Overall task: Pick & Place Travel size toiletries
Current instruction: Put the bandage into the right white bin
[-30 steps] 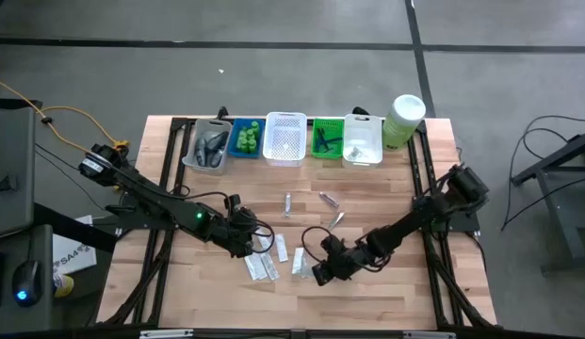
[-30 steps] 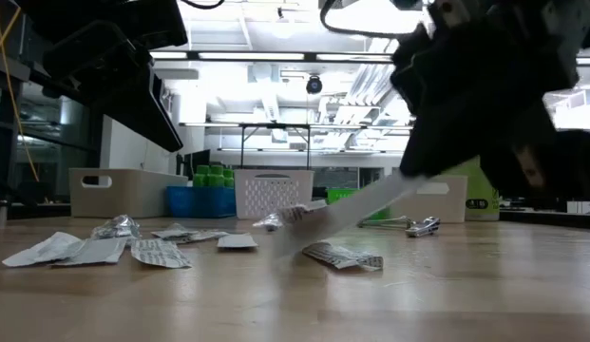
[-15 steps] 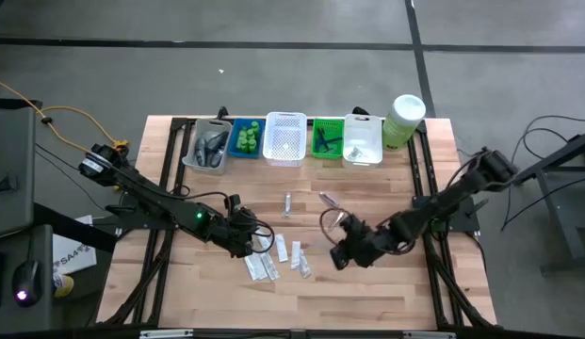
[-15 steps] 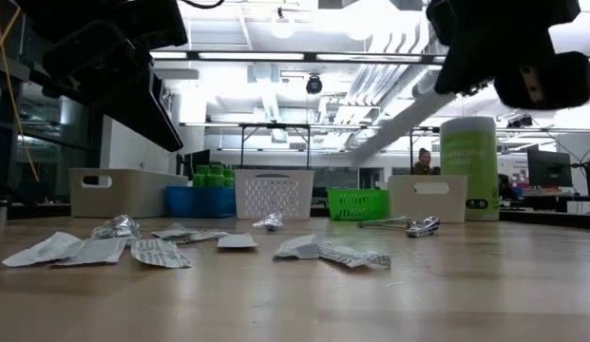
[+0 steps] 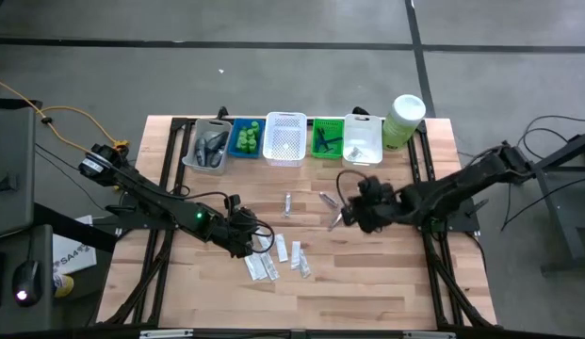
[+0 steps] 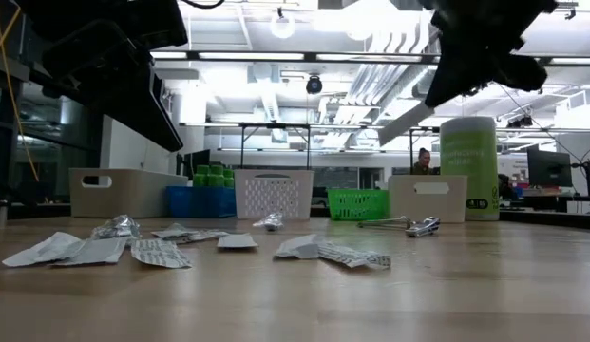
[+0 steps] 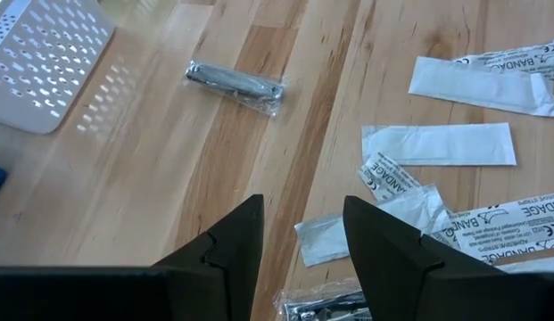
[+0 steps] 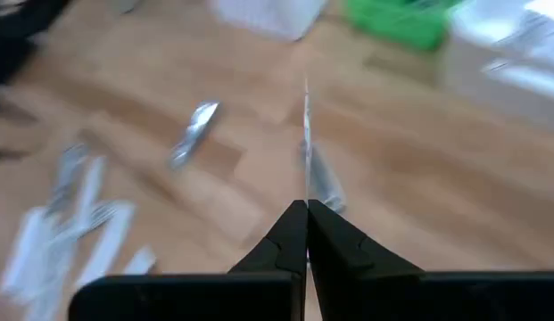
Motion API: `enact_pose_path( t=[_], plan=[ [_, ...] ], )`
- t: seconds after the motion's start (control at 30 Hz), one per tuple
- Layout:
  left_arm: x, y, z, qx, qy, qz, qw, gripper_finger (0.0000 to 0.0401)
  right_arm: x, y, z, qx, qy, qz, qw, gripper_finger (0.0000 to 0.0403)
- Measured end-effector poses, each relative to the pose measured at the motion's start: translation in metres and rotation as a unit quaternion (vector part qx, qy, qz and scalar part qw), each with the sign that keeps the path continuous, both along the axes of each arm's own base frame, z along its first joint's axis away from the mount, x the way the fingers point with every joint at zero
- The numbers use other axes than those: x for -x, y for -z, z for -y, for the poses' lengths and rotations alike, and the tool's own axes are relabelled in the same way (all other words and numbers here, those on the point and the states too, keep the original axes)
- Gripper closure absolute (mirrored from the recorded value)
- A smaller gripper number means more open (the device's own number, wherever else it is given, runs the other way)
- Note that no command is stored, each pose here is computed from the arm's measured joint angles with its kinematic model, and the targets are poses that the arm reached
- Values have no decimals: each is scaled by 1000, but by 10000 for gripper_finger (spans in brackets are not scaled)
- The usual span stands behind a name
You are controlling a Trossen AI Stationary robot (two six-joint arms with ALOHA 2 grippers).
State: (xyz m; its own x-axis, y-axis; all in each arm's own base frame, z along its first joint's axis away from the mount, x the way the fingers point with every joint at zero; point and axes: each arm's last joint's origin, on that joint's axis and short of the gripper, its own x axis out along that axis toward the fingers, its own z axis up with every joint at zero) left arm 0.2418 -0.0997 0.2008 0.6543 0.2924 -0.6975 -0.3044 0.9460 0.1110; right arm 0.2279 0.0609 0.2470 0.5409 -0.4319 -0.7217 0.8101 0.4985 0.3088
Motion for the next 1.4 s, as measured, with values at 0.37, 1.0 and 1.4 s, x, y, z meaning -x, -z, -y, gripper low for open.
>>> enact_pose_path(
  t=[0.37,1.0,1.4],
  plan=[
    [0,0,0,1,-1,0,1000,247,7,-8,84,92,87,-89,988,401],
    [0,0,0,14,-14,6,1000,247,10,32,175,95,149,-230,957,401],
    [0,0,0,31,-21,7,999,247,9,39,190,76,125,-238,960,341]
  ],
)
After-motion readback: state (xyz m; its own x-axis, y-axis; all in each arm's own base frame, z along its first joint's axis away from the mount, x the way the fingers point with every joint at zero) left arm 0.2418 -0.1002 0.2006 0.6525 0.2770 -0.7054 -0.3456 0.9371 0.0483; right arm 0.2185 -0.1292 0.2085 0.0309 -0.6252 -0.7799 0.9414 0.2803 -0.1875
